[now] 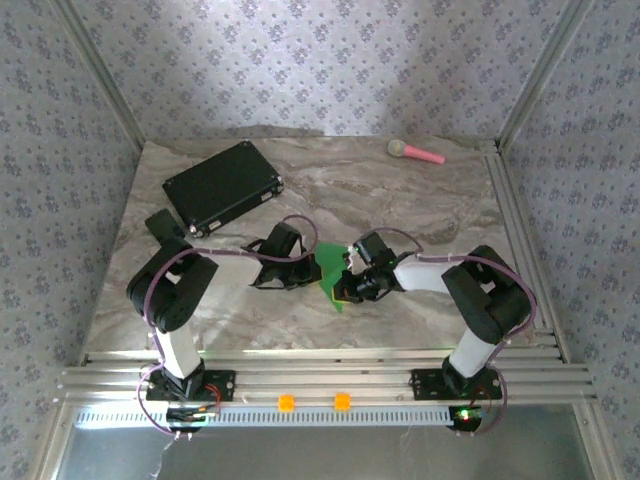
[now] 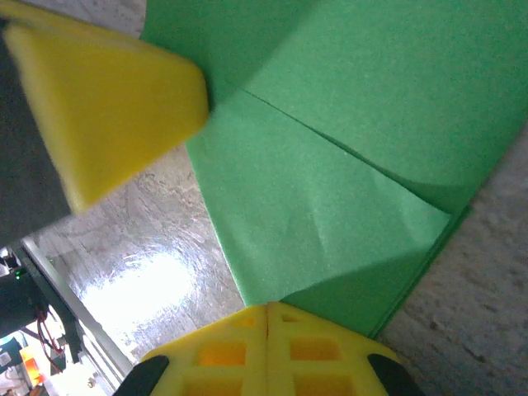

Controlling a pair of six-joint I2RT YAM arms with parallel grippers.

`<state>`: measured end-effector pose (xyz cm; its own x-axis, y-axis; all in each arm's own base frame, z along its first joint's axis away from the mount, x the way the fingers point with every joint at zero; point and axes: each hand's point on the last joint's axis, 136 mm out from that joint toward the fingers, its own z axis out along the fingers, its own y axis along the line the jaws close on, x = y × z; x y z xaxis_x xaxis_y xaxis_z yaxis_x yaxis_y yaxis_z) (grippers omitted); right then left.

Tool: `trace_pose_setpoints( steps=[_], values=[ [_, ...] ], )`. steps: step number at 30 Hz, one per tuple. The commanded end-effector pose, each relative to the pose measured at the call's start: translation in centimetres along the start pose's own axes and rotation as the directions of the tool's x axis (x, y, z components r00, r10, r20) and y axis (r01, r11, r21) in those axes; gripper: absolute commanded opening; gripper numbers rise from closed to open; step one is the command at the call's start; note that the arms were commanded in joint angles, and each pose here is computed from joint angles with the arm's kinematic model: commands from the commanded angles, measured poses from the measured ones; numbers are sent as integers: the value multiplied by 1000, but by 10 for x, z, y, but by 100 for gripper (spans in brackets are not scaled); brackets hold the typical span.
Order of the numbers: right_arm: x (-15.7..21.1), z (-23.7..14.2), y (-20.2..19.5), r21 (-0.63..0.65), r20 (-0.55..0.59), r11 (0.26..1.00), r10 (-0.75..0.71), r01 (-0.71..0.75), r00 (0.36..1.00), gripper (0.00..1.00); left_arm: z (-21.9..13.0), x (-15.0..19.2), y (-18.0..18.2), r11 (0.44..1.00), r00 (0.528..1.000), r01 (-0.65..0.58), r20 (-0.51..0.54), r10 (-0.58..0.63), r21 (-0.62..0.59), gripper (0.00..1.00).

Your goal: Fold a paper plane with a square sheet of paper (pick it up from the middle)

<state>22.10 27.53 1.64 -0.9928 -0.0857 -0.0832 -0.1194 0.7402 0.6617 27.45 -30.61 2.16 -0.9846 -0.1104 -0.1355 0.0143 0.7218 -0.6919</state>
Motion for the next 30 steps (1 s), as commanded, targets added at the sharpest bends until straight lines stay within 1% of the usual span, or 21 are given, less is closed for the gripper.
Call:
trace_pose_setpoints(
  steps=[1, 5, 6, 8, 10, 13, 16, 19, 22, 25, 30],
  values=[
    [32, 5, -53, 179, -70, 981, 91, -77, 993, 1, -3, -15, 25, 998, 999, 19, 32, -17, -58, 0],
    [32, 5, -52, 173, -67, 982, 87, -74, 994, 1, -11, -30, 46, 994, 997, 52, 54, -47, -95, 0],
    [32, 5, -52, 168, -72, 985, 57, -44, 996, 1, -12, -32, 49, 993, 996, 64, 60, -59, -96, 0],
    [32, 5, -50, 155, -76, 987, 46, -33, 996, 1, -15, -37, 47, 994, 995, 72, 70, -67, -76, 0],
    [31, 4, -48, 145, -79, 989, 35, -23, 996, 1, -22, -41, 38, 996, 995, 64, 84, -59, -57, 0],
    [29, 1, -46, 129, -89, 992, 12, -1, 996, 1, -35, -44, 15, 999, 992, 45, 116, -44, -8, 0],
    [26, -2, -45, 119, -96, 993, -3, 15, 995, 2, -42, -39, -12, 1000, 991, -15, 137, 12, 18, 2],
    [24, -5, -42, 101, -100, 995, -19, 29, 995, 2, -34, -25, -33, 995, 992, -86, 97, 81, 47, 2],
    [22, -6, -42, 99, -103, 995, -24, 34, 994, 3, -17, -8, -40, 990, 991, -131, 39, 129, 60, 2],
    [21, -6, -41, 93, -102, 995, -25, 34, 995, 3, -2, 0, -31, 992, 992, -124, -2, 124, 30, 1],
    [17, -8, -36, 83, -87, 996, -26, 33, 996, 4, 9, 1, -2, 995, 996, -90, -21, 89, -52, 0]
  ],
)
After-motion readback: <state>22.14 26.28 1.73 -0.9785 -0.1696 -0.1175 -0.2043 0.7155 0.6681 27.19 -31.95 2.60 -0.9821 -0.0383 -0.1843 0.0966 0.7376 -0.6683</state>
